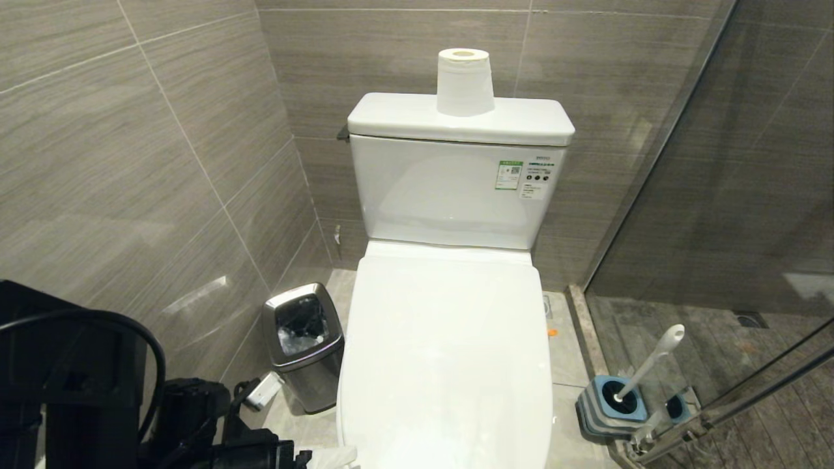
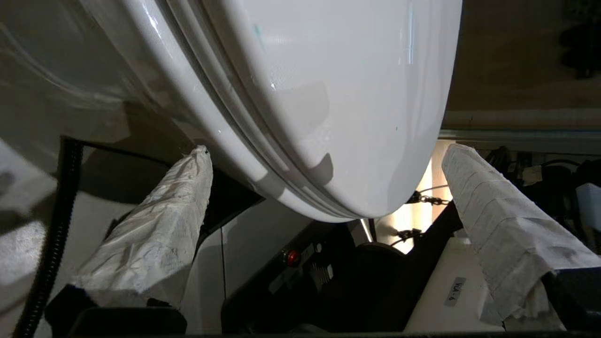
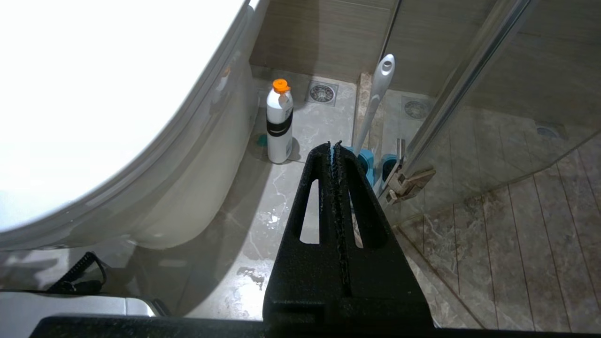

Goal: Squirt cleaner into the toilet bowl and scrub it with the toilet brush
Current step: Use the left hand to lift the toilet lid slightly

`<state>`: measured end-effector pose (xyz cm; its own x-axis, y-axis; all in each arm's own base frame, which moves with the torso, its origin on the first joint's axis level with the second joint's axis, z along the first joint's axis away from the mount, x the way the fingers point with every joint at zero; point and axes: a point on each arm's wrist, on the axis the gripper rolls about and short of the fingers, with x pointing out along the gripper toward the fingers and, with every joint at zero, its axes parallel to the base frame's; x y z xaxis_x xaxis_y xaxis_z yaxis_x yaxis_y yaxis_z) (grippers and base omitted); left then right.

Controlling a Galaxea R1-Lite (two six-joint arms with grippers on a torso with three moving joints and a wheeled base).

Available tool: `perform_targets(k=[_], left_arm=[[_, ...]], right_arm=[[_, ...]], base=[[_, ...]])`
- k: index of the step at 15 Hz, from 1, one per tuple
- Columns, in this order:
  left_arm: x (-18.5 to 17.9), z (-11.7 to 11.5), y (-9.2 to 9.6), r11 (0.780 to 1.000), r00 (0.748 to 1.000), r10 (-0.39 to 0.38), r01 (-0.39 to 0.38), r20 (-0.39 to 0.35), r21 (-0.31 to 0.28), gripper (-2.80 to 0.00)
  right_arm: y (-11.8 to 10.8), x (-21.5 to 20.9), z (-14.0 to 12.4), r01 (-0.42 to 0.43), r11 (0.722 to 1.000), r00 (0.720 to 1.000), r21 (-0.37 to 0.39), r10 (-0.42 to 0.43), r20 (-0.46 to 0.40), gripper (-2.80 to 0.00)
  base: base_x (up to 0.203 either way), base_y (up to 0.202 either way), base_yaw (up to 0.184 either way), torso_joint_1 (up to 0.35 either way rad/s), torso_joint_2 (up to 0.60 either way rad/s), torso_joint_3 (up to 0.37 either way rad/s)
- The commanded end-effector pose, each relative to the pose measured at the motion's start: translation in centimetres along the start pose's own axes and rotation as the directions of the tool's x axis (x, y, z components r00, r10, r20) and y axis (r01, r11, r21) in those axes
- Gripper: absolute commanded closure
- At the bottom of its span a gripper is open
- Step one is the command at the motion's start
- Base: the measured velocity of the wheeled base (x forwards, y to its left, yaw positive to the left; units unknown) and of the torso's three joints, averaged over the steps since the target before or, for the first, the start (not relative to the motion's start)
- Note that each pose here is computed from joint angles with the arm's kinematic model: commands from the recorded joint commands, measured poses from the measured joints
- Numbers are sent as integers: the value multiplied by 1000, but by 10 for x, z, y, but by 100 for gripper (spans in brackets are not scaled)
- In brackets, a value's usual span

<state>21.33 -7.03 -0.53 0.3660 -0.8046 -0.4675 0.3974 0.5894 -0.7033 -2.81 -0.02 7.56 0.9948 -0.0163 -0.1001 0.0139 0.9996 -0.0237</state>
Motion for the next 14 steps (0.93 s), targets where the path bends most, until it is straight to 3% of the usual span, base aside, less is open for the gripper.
perform_targets(k=[1, 7, 14], left_arm=[[2, 3, -3, 999, 1000, -24, 24, 8, -44, -280], [18, 9, -13, 997, 997, -76, 76, -13, -26, -280], [19, 13, -12, 998, 998, -68, 68, 5, -13, -280]], right_arm=[[0, 0, 0, -1, 1000, 1000, 0, 1, 1, 0], [0, 0, 0, 0, 1000, 1000, 0, 0, 1, 0], [0, 0, 0, 1, 1000, 1000, 0, -1, 1, 0]], base=[[0, 0, 0, 0, 0, 0], [0, 0, 0, 0, 0, 0], [0, 0, 0, 0, 0, 0]])
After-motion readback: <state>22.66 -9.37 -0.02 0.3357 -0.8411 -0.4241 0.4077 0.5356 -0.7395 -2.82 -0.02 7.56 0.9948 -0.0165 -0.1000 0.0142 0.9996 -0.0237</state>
